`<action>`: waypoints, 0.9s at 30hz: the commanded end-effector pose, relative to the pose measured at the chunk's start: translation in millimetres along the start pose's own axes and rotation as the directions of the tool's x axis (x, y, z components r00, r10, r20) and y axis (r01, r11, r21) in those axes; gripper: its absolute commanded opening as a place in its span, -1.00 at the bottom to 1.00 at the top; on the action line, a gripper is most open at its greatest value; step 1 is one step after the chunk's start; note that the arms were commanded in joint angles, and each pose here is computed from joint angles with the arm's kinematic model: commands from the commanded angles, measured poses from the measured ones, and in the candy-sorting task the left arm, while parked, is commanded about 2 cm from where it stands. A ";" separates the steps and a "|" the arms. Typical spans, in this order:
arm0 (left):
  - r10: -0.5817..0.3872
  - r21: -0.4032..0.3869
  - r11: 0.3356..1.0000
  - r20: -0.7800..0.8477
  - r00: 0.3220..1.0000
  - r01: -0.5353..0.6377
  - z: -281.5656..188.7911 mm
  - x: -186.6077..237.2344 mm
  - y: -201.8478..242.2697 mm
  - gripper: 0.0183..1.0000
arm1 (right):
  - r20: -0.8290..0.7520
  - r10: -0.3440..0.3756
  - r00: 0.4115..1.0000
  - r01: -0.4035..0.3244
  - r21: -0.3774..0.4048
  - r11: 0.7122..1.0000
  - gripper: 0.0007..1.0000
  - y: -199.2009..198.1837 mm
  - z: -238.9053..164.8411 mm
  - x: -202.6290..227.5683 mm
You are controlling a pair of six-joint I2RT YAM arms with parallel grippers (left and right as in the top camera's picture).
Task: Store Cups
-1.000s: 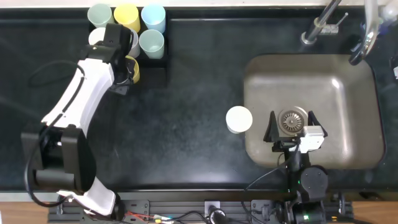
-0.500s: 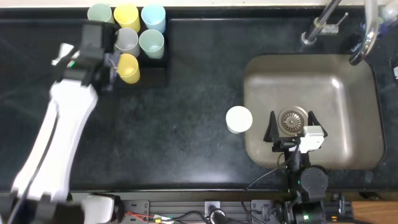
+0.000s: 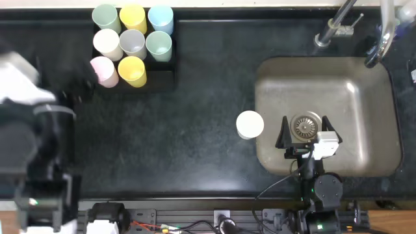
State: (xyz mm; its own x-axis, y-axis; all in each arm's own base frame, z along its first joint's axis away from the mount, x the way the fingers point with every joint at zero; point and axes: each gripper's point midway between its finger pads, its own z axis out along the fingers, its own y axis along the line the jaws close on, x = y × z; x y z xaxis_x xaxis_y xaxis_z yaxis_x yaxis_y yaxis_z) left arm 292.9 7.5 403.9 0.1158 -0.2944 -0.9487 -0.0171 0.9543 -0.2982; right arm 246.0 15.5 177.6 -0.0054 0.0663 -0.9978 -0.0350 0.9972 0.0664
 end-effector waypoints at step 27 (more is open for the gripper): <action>0.207 0.265 0.950 -0.128 0.970 -0.167 -77.1 225.0 19.7 1.00 | 0.002 0.004 1.000 -0.004 0.001 1.000 0.99 -0.1 0.2 3.2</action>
State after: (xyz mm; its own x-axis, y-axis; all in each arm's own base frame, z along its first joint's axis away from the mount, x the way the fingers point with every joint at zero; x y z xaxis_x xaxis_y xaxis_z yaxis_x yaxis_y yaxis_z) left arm 242.9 -42.7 177.1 -0.0223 -0.1222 -0.9923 0.2214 0.9673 -0.1241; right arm 246.0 15.6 177.5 -0.0058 0.0666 -0.9978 -0.0354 0.9971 0.0668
